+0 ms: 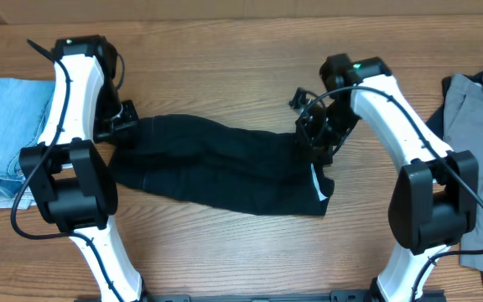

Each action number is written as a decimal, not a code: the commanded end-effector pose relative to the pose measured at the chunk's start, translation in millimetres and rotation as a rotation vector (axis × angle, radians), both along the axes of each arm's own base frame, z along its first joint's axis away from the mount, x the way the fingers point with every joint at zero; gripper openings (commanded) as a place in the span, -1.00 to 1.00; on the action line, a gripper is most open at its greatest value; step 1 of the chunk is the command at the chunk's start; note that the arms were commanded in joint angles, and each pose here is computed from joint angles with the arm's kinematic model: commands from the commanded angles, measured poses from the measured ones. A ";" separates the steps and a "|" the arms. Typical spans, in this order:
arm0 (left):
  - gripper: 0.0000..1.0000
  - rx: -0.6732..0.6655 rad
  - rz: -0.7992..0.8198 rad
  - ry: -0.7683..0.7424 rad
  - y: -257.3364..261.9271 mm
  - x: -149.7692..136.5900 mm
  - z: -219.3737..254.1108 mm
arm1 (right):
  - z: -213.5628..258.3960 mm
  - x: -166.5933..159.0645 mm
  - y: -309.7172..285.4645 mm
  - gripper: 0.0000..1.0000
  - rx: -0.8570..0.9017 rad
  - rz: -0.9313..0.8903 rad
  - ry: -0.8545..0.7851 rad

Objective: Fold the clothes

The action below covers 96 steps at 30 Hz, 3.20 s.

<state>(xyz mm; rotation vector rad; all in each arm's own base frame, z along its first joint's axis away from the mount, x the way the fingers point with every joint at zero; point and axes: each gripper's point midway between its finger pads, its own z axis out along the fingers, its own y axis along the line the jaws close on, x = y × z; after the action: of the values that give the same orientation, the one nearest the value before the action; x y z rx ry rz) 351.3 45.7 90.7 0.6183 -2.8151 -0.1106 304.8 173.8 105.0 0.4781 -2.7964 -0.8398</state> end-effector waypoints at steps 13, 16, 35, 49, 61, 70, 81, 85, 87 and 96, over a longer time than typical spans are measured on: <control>-0.92 0.258 0.076 -0.010 48.7 -9.0 -27.8 | -93.1 -62.4 -28.7 -0.92 -0.222 -0.128 0.158; -0.92 0.252 0.058 -0.004 49.9 -9.8 -27.6 | -93.2 -63.4 -29.6 -0.92 -0.233 -0.140 0.168; -0.92 -0.143 -0.211 -0.384 -40.7 60.7 114.6 | -0.5 3.9 -23.0 1.00 -0.256 -0.174 0.012; -0.92 -0.433 -0.731 -0.158 -213.1 0.1 24.0 | -21.3 -35.7 48.5 -0.92 -0.080 0.050 0.008; -0.92 -0.410 -0.660 0.035 -196.7 -52.6 -60.0 | -78.8 -69.8 32.5 -0.92 -0.106 0.050 0.077; -0.92 -0.315 -0.528 0.126 -149.6 -76.2 -95.7 | -117.9 -84.8 -20.8 -0.92 -0.299 0.015 0.095; -0.92 -0.284 -0.544 -0.018 -155.9 -29.8 -77.7 | -114.2 -11.2 -144.5 -0.92 -0.335 -0.533 0.097; -0.92 -0.276 -0.549 -0.144 -162.6 10.9 -43.2 | -90.7 21.1 -138.8 -0.92 -0.278 -0.538 0.024; -0.92 -0.273 -0.559 -0.224 -168.3 33.5 -7.1 | -60.6 40.5 -140.2 -0.92 -0.272 -0.542 -0.006; -0.92 -0.227 -0.456 -0.124 -161.4 10.2 -27.2 | -33.0 50.5 -83.4 -0.92 -0.207 -0.286 -0.130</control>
<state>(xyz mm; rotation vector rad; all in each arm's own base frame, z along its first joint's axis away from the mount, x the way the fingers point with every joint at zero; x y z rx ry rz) 377.8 -124.5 82.3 -0.1314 -3.0231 0.2478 359.0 72.9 73.9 -0.0568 -3.0606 -0.5561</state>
